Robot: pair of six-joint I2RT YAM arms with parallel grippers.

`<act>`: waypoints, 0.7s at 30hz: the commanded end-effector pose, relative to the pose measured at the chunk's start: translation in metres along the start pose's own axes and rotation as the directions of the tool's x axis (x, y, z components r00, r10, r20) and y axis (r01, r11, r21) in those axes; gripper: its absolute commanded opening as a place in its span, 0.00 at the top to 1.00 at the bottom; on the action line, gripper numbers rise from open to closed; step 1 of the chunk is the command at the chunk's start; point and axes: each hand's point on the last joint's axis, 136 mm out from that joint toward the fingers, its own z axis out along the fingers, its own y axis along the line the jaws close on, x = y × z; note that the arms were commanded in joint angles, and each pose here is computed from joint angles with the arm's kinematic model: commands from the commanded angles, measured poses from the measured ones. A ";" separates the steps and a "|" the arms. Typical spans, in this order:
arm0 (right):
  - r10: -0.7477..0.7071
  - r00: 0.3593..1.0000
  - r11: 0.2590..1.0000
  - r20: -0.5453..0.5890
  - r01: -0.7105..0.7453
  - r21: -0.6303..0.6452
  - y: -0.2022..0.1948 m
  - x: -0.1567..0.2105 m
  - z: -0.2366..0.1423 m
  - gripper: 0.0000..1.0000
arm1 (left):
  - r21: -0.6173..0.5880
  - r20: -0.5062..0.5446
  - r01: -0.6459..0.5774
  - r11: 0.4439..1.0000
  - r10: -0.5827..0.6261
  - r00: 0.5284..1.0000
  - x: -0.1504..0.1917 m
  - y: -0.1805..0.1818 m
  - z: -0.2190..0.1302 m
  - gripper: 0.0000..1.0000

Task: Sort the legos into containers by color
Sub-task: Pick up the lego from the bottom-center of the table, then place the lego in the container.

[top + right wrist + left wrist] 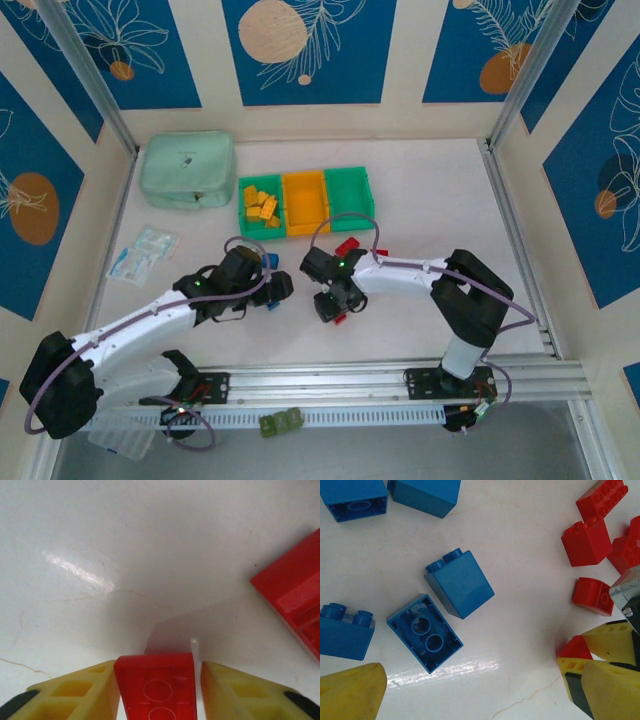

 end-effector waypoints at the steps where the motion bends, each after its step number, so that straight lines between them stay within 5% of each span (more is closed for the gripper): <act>1: -0.019 1.000 1.000 0.021 0.019 0.021 0.000 -0.006 -0.008 0.60 | -0.001 0.032 -0.010 1.000 0.010 0.999 -0.009 -0.007 -0.006 0.01; 11: -0.003 0.984 1.000 0.177 0.008 -0.029 -0.004 -0.050 -0.072 0.64 | -0.012 0.093 -0.053 0.999 0.054 0.994 -0.039 -0.014 -0.030 0.01; 21: 0.104 0.937 0.994 0.333 -0.105 -0.015 -0.043 -0.159 -0.090 0.65 | -0.012 0.168 -0.048 0.999 0.049 0.985 -0.091 -0.012 -0.045 0.01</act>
